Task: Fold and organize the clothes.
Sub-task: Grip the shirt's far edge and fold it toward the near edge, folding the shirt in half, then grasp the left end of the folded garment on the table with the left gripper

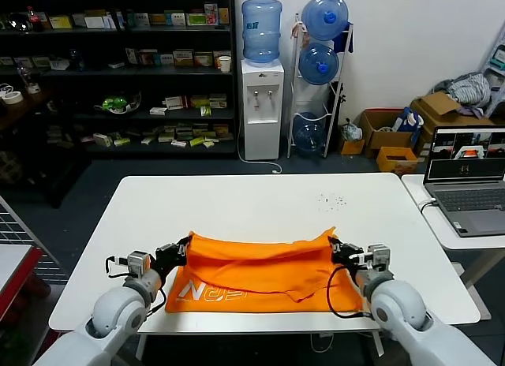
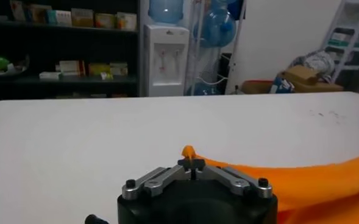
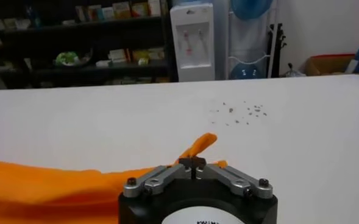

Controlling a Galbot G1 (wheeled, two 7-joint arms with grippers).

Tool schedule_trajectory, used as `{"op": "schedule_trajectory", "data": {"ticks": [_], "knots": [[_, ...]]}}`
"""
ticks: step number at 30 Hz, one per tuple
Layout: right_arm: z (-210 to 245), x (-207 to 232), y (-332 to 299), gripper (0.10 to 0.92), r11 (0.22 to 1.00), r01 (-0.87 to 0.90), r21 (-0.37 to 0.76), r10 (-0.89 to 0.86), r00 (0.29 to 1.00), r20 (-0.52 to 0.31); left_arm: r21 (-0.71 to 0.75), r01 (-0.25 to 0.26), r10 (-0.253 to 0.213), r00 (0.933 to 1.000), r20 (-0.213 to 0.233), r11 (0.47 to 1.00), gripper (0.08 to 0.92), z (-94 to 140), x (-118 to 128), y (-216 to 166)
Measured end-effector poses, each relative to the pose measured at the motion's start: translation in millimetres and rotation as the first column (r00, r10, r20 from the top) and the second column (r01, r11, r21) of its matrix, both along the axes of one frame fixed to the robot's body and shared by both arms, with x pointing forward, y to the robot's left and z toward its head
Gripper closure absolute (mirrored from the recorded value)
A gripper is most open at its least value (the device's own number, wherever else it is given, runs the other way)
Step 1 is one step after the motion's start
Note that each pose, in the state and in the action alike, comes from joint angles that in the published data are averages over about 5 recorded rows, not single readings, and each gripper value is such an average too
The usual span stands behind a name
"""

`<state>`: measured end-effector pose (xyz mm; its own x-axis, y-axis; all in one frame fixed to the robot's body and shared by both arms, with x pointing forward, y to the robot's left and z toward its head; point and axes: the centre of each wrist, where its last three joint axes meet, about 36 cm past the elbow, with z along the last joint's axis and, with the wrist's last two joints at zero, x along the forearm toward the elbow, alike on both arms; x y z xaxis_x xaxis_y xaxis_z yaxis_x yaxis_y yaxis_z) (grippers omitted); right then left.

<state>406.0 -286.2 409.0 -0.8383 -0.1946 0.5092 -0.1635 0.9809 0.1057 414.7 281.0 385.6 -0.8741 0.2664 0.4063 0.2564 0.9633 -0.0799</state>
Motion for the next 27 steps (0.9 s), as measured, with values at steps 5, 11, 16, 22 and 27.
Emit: {"op": "schedule_trajectory", "data": {"ticks": [5, 11, 16, 22, 27], "knots": [[5, -18, -4, 0.893, 1.000, -0.004, -0.002, 0.004, 1.000, -0.014, 0.004, 0.006, -0.006, 1.0000, -0.005, 1.000, 0.906, 1, -14, -6], [11, -29, -8, 0.763, 1.000, -0.010, -0.007, 0.010, 1.000, -0.020, 0.016, 0.007, -0.006, 0.9998, -0.021, 1.000, 0.835, 0, -26, -10], [16, -36, -11, 0.615, 1.000, -0.017, -0.007, 0.017, 1.000, -0.016, 0.033, 0.002, -0.001, 0.9997, -0.025, 0.999, 0.697, 1, -33, -11], [21, -43, -13, 0.442, 1.000, -0.015, -0.010, 0.015, 1.000, -0.007, 0.042, -0.011, 0.012, 0.9990, -0.042, 0.999, 0.524, -1, -39, -10], [24, -48, -14, 0.295, 1.000, -0.009, -0.011, 0.009, 1.000, 0.000, 0.038, -0.027, 0.029, 0.9974, -0.065, 0.999, 0.377, -9, -45, -10]]}}
